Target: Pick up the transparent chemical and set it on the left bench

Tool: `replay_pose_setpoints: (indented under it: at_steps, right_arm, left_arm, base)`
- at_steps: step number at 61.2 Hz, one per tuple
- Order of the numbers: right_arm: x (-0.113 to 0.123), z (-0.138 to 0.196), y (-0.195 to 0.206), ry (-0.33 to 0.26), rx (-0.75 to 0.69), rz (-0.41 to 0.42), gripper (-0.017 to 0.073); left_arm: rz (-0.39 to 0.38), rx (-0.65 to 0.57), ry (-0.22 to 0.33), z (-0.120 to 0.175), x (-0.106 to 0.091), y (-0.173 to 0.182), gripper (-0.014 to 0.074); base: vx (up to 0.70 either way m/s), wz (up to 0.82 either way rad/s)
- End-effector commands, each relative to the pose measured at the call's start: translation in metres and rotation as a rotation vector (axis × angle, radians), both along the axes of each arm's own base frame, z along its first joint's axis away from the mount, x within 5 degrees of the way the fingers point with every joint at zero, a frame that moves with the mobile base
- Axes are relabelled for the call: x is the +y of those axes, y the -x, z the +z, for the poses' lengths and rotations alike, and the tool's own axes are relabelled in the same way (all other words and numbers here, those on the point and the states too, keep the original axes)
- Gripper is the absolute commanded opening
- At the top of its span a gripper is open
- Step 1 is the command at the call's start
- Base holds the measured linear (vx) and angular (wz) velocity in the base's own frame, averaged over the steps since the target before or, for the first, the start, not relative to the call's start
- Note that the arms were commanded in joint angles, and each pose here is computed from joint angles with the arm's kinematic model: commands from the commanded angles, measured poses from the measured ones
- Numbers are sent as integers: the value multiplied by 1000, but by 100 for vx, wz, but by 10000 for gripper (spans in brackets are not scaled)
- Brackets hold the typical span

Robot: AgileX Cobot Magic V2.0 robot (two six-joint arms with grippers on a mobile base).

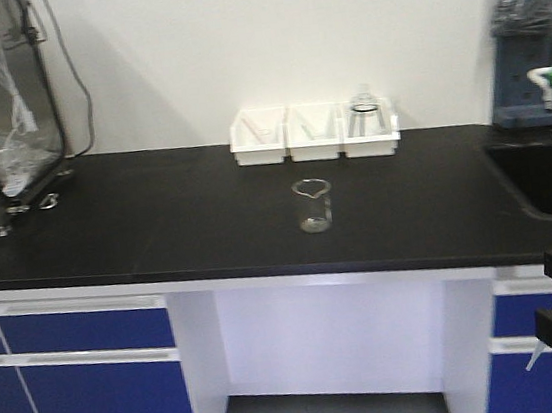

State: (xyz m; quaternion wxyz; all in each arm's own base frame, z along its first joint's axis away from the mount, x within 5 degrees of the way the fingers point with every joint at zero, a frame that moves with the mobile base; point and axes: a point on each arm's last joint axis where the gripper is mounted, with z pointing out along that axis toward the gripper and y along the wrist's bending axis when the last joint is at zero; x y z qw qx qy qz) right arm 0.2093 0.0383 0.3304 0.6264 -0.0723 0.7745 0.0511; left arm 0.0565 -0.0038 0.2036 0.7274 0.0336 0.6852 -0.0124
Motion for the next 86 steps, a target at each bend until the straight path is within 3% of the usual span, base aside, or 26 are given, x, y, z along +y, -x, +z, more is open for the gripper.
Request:
replay_pose_setpoints:
  at_steps: [1,38,86]
  right_arm:
    - [3,17,3,-11,-79,39,-4]
    - [3,17,3,-11,-79,38,-4]
    - [3,17,3,-11,-79,38,-4]
  left_arm:
    - [-1,-81,14,3,0,1,-3]
    - [-1,-81,14,3,0,1,-3]
    - [-1,-81,14,3,0,1,-3]
  base:
    - [36,40]
    - [43,26]
    - [37,-30]
